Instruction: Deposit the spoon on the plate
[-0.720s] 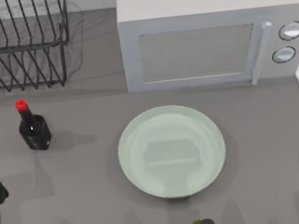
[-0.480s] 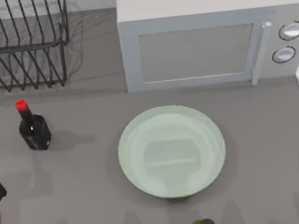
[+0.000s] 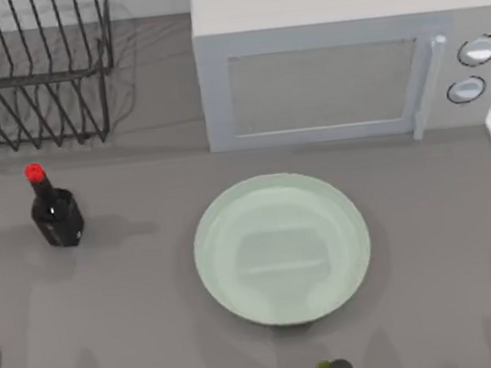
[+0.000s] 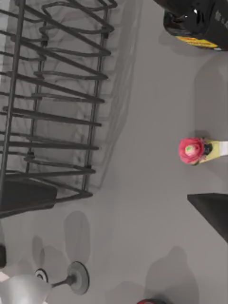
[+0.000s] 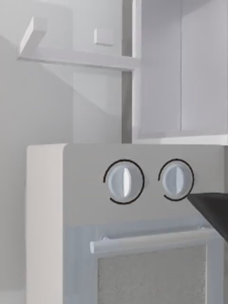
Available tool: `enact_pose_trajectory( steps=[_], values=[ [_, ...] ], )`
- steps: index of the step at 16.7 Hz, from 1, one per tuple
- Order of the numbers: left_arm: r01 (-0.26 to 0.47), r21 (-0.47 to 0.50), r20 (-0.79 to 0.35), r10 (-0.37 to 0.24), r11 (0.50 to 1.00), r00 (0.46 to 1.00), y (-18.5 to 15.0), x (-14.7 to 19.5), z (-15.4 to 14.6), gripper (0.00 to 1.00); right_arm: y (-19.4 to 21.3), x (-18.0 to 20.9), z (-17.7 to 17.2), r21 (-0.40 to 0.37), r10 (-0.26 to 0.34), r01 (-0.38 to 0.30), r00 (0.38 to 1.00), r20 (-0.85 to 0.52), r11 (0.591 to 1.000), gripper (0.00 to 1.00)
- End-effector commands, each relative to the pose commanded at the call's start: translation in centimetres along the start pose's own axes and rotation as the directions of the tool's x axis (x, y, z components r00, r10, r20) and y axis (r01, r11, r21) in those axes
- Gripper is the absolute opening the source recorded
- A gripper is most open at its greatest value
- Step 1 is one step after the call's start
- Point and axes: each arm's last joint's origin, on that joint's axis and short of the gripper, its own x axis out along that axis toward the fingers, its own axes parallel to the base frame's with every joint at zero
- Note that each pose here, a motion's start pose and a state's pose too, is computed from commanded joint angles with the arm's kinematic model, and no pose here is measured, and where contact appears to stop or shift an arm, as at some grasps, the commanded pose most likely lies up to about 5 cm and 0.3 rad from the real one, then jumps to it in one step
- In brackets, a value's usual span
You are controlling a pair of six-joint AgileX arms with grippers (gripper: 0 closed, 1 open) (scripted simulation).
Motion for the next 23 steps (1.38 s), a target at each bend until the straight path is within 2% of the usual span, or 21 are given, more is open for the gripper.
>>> enact_pose_trajectory(
  steps=[2, 4, 6, 9, 12, 14, 16, 21, 23],
  values=[
    [-0.017, -0.019, -0.172, 0.013, 1.0, 0.985, 0.1, 2.0, 2.5, 1.0, 0.0, 0.0, 0.0, 0.0, 0.0, 0.0, 1.0, 0.0, 1.0, 1.0],
    [-0.036, -0.03, -0.358, 0.023, 0.999, 0.933, 0.2, 5.0, 4.2, 1.0, 0.0, 0.0, 0.0, 0.0, 0.0, 0.0, 1.0, 0.0, 1.0, 1.0],
    [-0.058, -0.033, -0.531, 0.032, 0.998, 0.847, 0.5, 8.5, 5.2, 1.0, 0.0, 0.0, 0.0, 0.0, 0.0, 0.0, 1.0, 0.0, 1.0, 1.0],
    [-0.084, -0.023, -0.727, 0.041, 0.996, 0.686, 0.8, 13.5, 5.3, 1.0, 0.0, 0.0, 0.0, 0.0, 0.0, 0.0, 1.0, 0.0, 1.0, 1.0],
    [-0.097, -0.006, -0.844, 0.047, 0.995, 0.535, 1.1, 16.9, 4.6, 1.0, 0.0, 0.0, 0.0, 0.0, 0.0, 0.0, 1.0, 0.0, 1.0, 1.0],
    [-0.1, 0.003, -0.882, 0.049, 0.995, 0.469, 1.2, 18.2, 4.2, 1.0, 0.0, 0.0, 0.0, 0.0, 0.0, 0.0, 1.0, 0.0, 1.0, 1.0],
    [-0.1, 0.006, -0.895, 0.05, 0.995, 0.444, 1.2, 18.7, 4.1, 1.0, 0.0, 0.0, 0.0, 0.0, 0.0, 0.0, 1.0, 0.0, 1.0, 1.0],
    [-0.096, 0.008, -0.894, 0.05, 0.995, 0.446, 1.1, 18.7, 4.0, 1.0, 0.0, 0.0, 0.0, 0.0, 0.0, 0.0, 1.0, 0.0, 1.0, 1.0],
    [-0.098, 0.007, -0.893, 0.05, 0.995, 0.447, 1.2, 18.8, 3.1, 1.0, 0.0, 0.0, 0.0, 0.0, 0.0, 0.0, 1.0, 0.0, 1.0, 1.0]
  ],
)
